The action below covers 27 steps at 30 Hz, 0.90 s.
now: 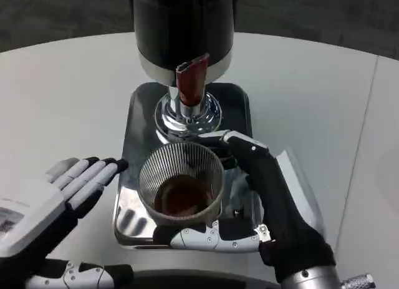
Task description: Grasp the cup under the faucet to collect the drink, then remove the cup.
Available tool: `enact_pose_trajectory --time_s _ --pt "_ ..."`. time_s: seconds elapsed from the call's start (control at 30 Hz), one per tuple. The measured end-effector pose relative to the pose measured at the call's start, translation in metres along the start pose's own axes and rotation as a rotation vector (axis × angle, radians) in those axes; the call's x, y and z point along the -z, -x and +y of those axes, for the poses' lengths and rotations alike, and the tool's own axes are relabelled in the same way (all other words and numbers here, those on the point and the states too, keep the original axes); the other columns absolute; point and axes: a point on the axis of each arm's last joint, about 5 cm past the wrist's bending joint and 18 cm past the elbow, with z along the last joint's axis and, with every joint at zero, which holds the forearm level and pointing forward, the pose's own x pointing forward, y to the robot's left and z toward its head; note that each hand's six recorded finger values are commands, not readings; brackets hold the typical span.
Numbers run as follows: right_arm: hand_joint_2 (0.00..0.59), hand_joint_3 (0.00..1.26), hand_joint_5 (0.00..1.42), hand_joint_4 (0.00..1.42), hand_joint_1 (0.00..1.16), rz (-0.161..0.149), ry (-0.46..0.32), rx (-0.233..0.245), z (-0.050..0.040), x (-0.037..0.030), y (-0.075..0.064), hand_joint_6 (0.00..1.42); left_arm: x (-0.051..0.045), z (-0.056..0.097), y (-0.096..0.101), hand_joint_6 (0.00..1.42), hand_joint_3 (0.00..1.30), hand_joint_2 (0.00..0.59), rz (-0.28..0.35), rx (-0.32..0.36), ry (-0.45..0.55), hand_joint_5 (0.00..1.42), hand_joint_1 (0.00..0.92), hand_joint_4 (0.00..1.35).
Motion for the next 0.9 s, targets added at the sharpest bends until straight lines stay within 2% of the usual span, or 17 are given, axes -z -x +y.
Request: enact_pose_trajectory --time_s 0.1,0.27,0.4,0.47,0.6,0.77,0.9 --pt "0.132 0.68 0.93 0.89 1.14 0.004 0.001 -0.014 -0.0016 -0.0017 0.004 1.28 -0.0032 -0.006 0.004 0.0 0.0 0.085 0.005 -0.007 -0.001 0.0 0.0 0.0" --pt "0.132 0.68 0.93 0.9 1.14 -0.01 -0.014 -0.046 -0.0042 -0.0117 0.015 1.28 -0.0111 -0.017 0.013 0.0 0.0 0.098 0.02 -0.014 0.001 0.0 0.0 0.0" --pt "0.132 0.68 0.93 0.9 1.14 -0.007 -0.015 -0.057 -0.0075 -0.0156 0.019 1.28 -0.0141 -0.021 0.013 0.0 0.0 0.103 0.031 -0.017 0.002 0.0 0.0 0.0" --pt "0.134 0.68 0.93 0.9 1.14 0.0 -0.015 -0.059 -0.008 -0.016 0.021 1.28 -0.0165 -0.022 0.013 0.0 0.0 0.106 0.032 -0.027 0.008 0.0 0.0 0.0" --pt "0.138 0.68 0.93 0.9 1.14 -0.01 -0.007 -0.064 -0.0097 -0.0193 0.024 1.28 -0.0231 -0.025 0.015 0.0 0.0 0.109 0.02 -0.048 0.019 0.0 0.0 0.0" --pt "0.14 0.68 0.93 0.9 1.14 -0.006 -0.001 -0.078 -0.0089 -0.019 0.026 1.28 -0.025 -0.026 0.015 0.0 0.0 0.113 0.017 -0.051 0.026 0.0 0.0 0.0" --pt "0.14 0.68 0.93 0.9 1.13 -0.005 -0.003 -0.08 -0.0089 -0.019 0.026 1.28 -0.0323 -0.026 0.012 0.0 0.0 0.118 -0.011 -0.076 0.036 0.0 0.0 0.0"
